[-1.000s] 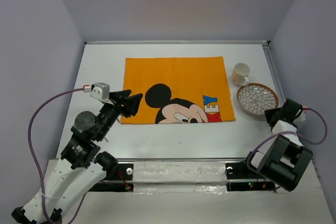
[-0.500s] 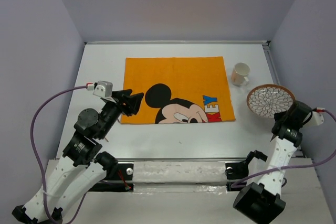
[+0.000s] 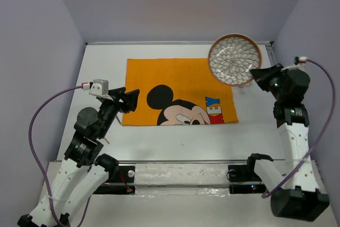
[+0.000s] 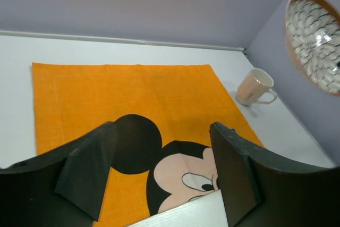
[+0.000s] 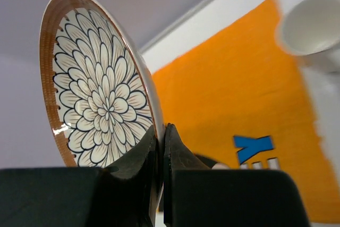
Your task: Set the dinner table for one person
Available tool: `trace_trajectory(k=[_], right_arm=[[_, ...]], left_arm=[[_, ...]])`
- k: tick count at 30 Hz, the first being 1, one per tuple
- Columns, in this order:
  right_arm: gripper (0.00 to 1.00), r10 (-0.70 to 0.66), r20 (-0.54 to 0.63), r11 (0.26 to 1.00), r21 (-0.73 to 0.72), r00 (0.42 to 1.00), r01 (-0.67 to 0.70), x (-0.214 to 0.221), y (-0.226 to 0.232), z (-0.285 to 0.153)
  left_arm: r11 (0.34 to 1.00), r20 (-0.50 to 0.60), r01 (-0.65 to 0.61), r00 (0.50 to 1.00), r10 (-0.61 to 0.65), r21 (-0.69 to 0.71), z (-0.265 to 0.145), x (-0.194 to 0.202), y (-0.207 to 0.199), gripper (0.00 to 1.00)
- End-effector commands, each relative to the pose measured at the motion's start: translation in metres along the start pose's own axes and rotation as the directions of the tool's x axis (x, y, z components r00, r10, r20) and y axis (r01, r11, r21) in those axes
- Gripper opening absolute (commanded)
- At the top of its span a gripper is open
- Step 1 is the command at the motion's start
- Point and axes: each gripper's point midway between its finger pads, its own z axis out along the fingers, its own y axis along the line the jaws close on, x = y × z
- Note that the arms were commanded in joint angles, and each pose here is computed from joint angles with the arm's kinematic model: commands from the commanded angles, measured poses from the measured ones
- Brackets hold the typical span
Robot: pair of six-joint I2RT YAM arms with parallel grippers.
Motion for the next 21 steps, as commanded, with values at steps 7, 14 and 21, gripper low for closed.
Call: trace_trajectory(k=[7,14,21], right_arm=[[0.00,-0.187,-0.335,0.914,-0.403,0.924,0.039,0.142,0.127,0.078],[0.00,-0.171,-0.445,0.934,-0.358,0.879,0.000,0.196,0.110,0.126],[0.00,-0.155,-0.516,0.954,-0.300,0.843,-0.008,0.239,0.083,0.153]], left_arm=[[0.996,0.067,-0.027,0.997,0.032,-0.080,0.006,-0.019,0.023,0.99],[0.993,0.062,-0.026,0.998,0.033,-0.111,0.010,-0.018,0.032,0.99],[0.993,0.052,-0.026,0.998,0.032,-0.118,0.012,-0.015,0.035,0.99]])
